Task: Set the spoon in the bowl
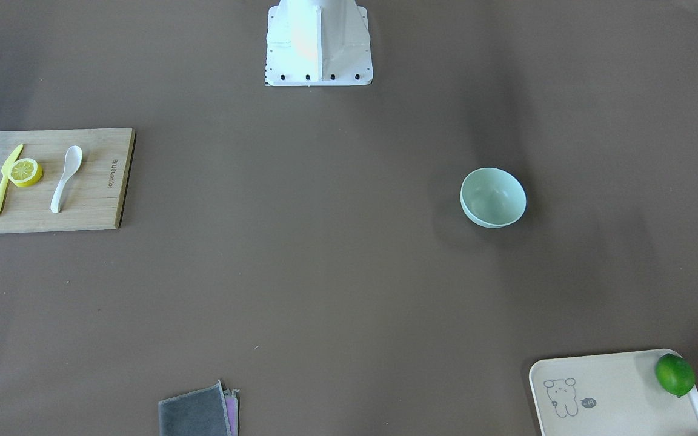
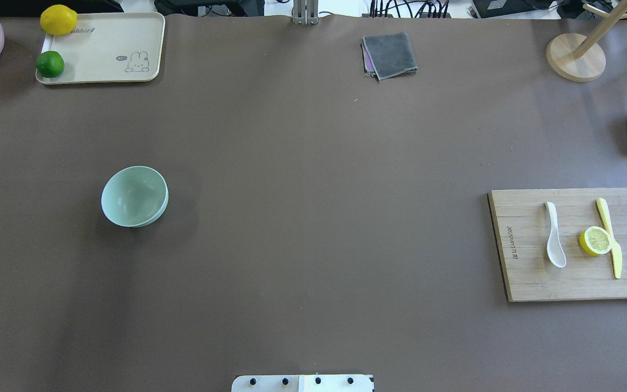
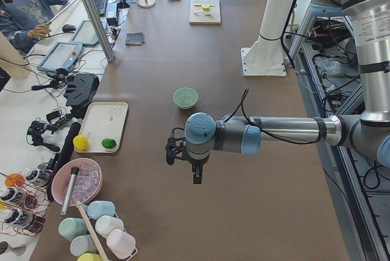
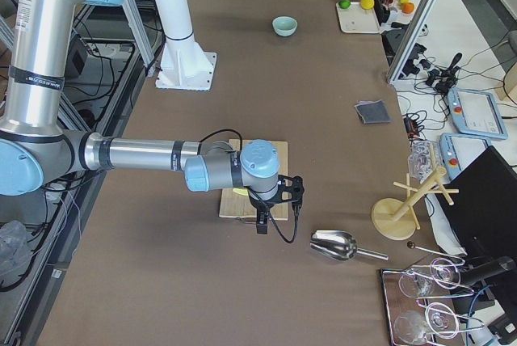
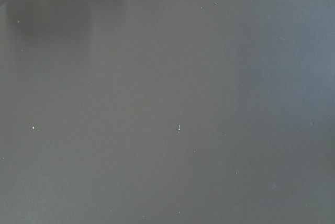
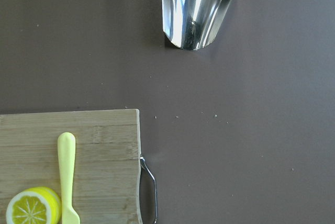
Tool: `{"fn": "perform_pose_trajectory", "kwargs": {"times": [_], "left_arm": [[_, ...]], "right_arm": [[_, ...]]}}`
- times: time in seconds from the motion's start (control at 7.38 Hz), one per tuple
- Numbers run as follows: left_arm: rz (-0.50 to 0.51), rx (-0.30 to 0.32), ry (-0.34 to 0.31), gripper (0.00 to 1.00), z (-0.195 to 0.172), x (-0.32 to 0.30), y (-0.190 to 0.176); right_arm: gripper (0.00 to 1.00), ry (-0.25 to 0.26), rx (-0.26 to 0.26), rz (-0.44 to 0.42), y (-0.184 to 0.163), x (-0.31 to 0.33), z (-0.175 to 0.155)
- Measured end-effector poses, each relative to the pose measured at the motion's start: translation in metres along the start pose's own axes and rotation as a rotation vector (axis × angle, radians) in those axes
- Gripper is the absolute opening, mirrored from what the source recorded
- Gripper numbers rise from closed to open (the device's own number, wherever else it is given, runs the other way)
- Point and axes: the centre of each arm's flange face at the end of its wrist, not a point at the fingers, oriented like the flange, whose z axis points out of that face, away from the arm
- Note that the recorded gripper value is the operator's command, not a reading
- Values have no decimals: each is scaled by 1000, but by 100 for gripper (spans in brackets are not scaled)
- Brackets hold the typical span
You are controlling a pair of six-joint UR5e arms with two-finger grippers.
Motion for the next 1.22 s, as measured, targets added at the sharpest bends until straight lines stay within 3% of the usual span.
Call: {"fn": "perform_pose_trajectory", "kwargs": {"times": [0.41, 0.68, 0.81, 1.08, 1.22], "left_arm": [[50, 39, 13, 97, -7, 10, -4], [113, 76, 76, 98, -11, 36, -13], [144, 77, 104, 97, 1, 67, -23], [104, 62, 150, 97, 34, 151, -41], [107, 59, 145, 97, 55, 191, -44]], "right_arm": [[100, -60, 1, -14, 0, -11, -2], [100, -73, 13, -43, -1, -18, -1], [100, -78, 17, -62, -1, -23, 1], [100, -79, 15, -85, -1, -29, 5], [100, -77, 12, -90, -2, -31, 7]]}}
